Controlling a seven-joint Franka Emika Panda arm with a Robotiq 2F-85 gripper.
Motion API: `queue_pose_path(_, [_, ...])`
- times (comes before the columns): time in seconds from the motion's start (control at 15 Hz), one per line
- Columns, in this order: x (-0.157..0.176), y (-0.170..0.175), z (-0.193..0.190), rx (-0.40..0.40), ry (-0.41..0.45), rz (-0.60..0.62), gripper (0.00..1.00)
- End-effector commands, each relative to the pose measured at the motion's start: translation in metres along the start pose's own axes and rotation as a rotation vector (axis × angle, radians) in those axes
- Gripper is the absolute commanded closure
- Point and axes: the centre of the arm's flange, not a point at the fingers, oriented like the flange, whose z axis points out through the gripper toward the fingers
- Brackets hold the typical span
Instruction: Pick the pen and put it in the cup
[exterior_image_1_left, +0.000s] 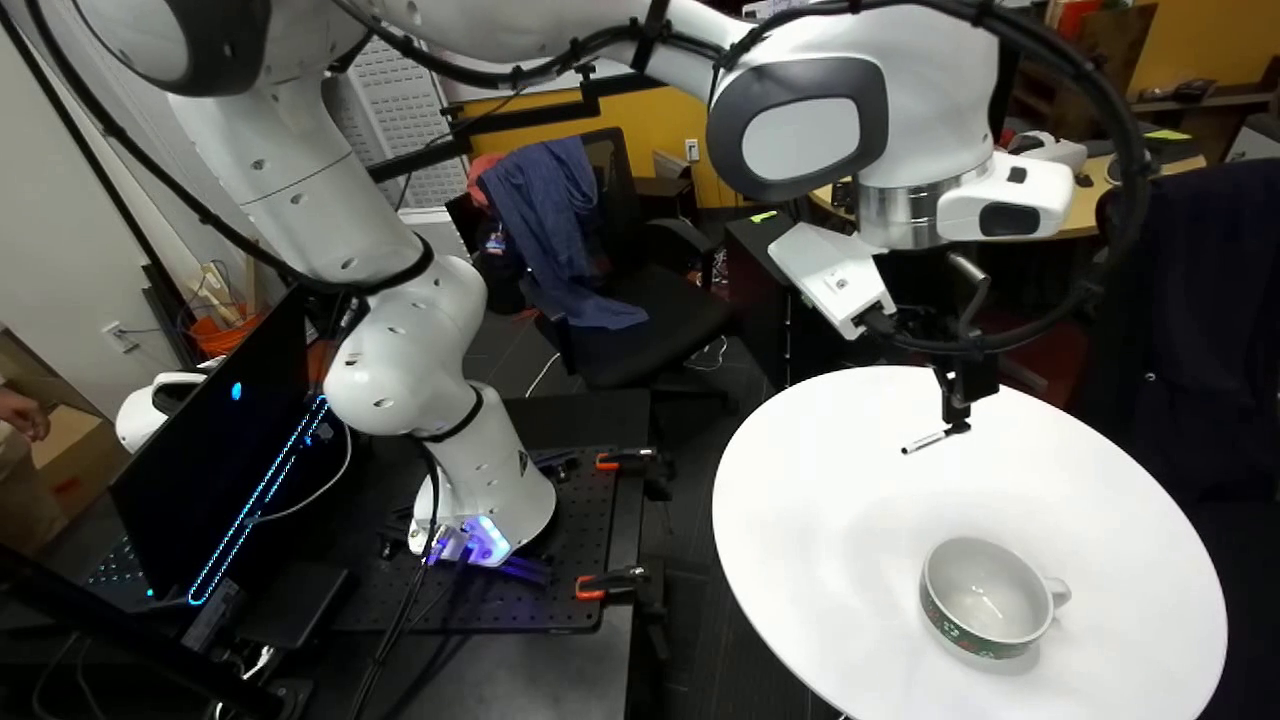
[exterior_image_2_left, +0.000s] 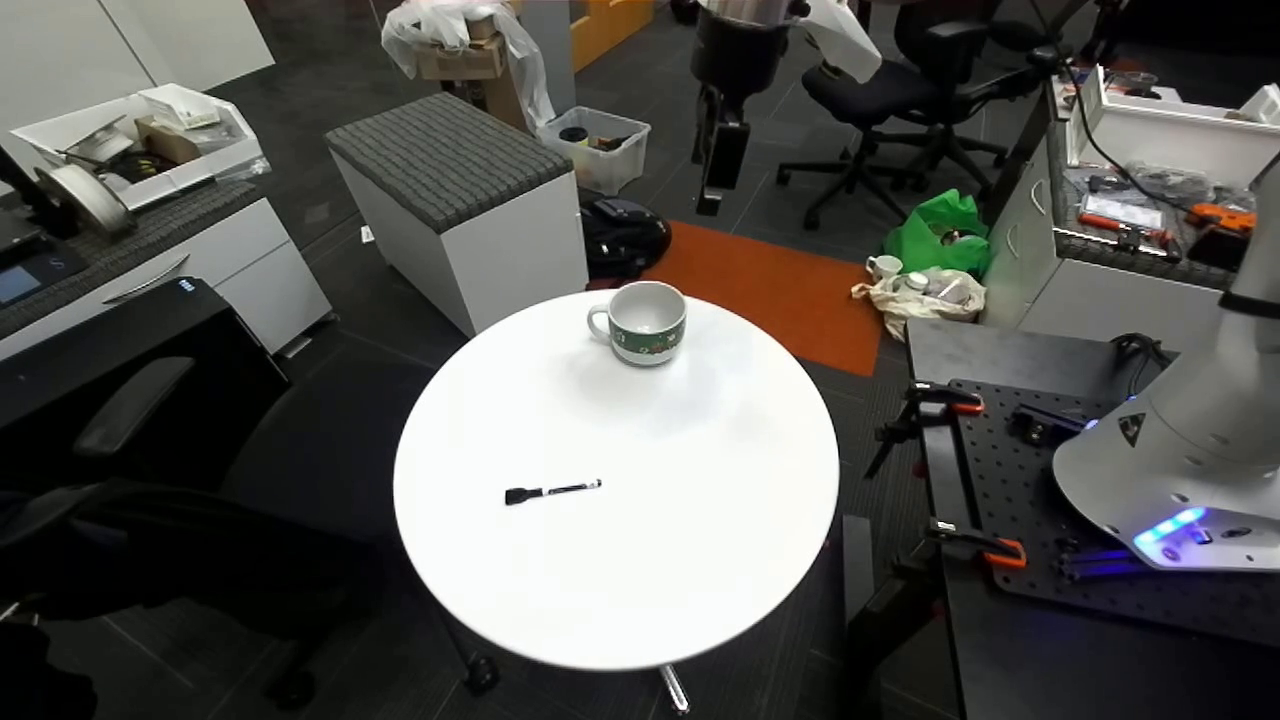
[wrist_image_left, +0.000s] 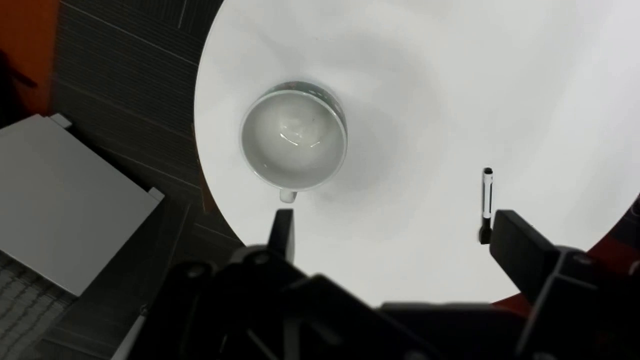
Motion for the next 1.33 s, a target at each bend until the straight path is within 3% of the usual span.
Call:
queue_pose_path(0.0, [0.015,-0.017,0.018,0.002,0.018,-0.091,0.0])
queue_pose_path(0.6, [0.044,-0.082,0.052,0.109,0.005,-0.301,0.0])
queue_pose_path(1.27, [0.071,-0.138,0.12,0.09,0.031,-0.41,0.0])
